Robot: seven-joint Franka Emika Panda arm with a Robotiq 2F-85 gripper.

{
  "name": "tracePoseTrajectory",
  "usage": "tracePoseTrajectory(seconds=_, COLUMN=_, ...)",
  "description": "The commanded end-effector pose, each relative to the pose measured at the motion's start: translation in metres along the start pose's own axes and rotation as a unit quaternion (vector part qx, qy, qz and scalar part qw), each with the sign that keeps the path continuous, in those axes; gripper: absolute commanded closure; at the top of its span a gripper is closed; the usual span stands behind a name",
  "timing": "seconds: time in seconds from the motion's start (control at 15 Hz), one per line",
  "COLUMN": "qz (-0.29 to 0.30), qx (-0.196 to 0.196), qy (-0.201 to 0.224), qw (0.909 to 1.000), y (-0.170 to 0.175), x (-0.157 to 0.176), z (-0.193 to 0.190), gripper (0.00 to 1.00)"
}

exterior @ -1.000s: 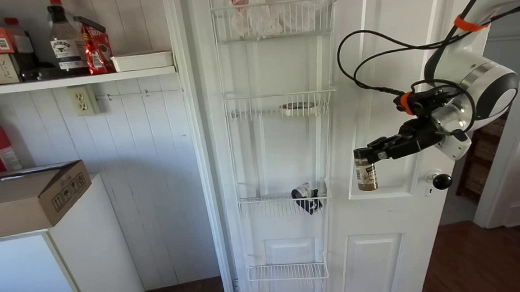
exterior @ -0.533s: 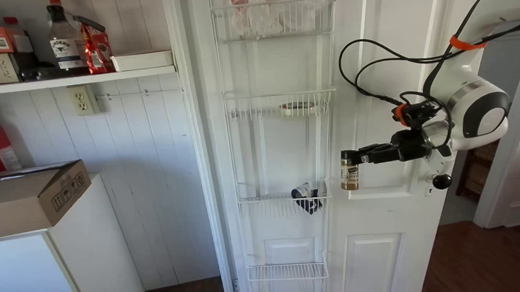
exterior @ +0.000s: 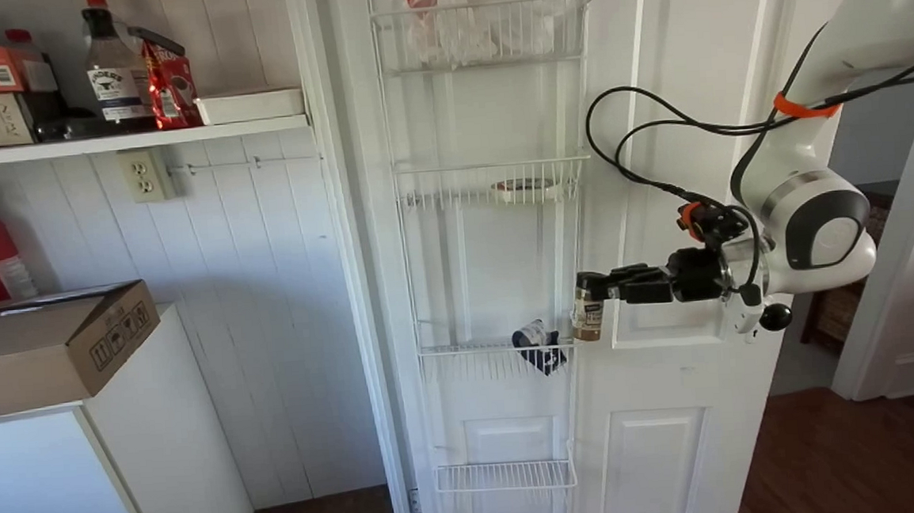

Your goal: Move the spice bottle to the lower shelf

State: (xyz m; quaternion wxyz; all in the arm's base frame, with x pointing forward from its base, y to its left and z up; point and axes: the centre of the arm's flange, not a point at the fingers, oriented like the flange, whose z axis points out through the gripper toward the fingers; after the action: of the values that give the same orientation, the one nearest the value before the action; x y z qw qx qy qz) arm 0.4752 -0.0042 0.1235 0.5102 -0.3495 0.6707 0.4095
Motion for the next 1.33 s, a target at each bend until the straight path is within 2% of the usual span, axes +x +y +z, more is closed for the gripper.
tracePoseTrajectory(seconds=0.0, qz=-0.038, qx=0.016, qy=-0.024, qw=0.9989, y=0.001, x=0.009, z=0.016, gripper=0.75)
tracePoseTrajectory(seconds=0.4, qz=-0.071, qx=0.034, qy=-0.056, qw=0.9953, y=0.001, x=0.012, z=0.029, gripper=0.75)
tracePoseTrajectory(seconds=1.0, qz=-0.058, qx=0.003, qy=-0.083, qw=0.9948, y=0.021, x=0.027, z=0.058, gripper=0.75)
tracePoseTrajectory(seconds=1.27, qz=-0.06, qx=0.016, qy=-0.116, qw=0.9913, y=0.022, x=0.024, z=0.068, gripper=0.75)
